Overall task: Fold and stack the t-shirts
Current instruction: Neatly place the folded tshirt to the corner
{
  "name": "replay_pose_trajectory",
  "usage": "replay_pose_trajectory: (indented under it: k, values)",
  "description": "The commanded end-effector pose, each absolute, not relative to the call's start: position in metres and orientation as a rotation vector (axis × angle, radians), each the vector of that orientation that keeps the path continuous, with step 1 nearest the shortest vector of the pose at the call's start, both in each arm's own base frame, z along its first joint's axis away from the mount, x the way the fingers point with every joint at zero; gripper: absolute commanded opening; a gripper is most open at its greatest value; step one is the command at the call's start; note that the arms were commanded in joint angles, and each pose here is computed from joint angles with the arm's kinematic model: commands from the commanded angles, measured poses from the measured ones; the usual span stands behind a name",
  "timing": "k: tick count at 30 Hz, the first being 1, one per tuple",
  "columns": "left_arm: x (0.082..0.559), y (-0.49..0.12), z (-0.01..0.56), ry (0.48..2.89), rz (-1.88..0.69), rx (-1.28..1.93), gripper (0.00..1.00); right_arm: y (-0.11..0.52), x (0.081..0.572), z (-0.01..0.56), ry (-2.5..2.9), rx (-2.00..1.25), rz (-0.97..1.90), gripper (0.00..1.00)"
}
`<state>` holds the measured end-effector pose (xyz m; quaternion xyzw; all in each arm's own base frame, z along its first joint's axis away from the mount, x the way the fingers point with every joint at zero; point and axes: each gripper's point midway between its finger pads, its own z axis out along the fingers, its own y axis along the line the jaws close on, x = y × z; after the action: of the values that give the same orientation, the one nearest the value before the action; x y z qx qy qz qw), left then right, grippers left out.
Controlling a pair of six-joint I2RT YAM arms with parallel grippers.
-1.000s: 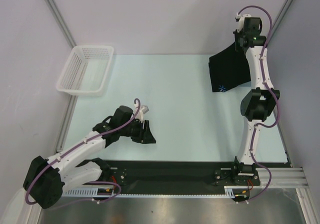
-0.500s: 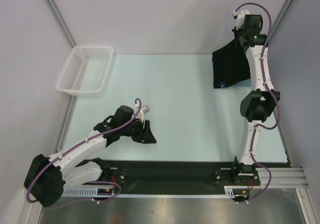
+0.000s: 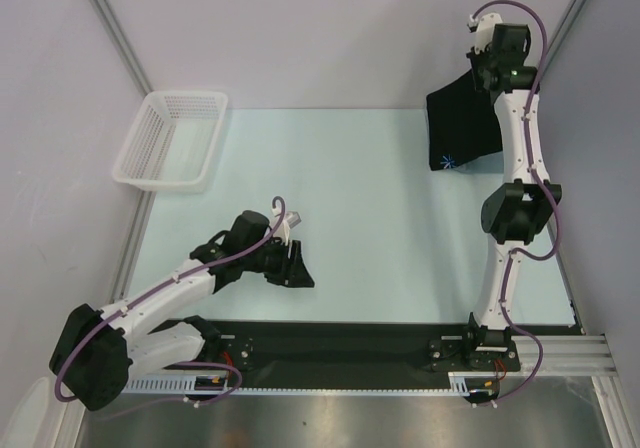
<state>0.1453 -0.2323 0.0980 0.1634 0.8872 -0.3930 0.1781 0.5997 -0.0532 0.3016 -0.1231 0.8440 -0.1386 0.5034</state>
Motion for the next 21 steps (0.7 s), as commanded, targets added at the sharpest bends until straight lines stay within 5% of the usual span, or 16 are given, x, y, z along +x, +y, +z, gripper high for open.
replay_pose_trajectory:
  k: [1, 21]
  values:
    - [0.147, -0.239, 0.105, 2.459, -1.145, 0.519, 0.49, -0.062, 0.606, 0.365, 1.854, -0.265, -0.364, 0.0]
    - [0.147, -0.239, 0.115, 2.411, -1.157, 0.52, 0.5, 0.001, 0.549, 0.401, 1.869, -0.386, -0.369, 0.0]
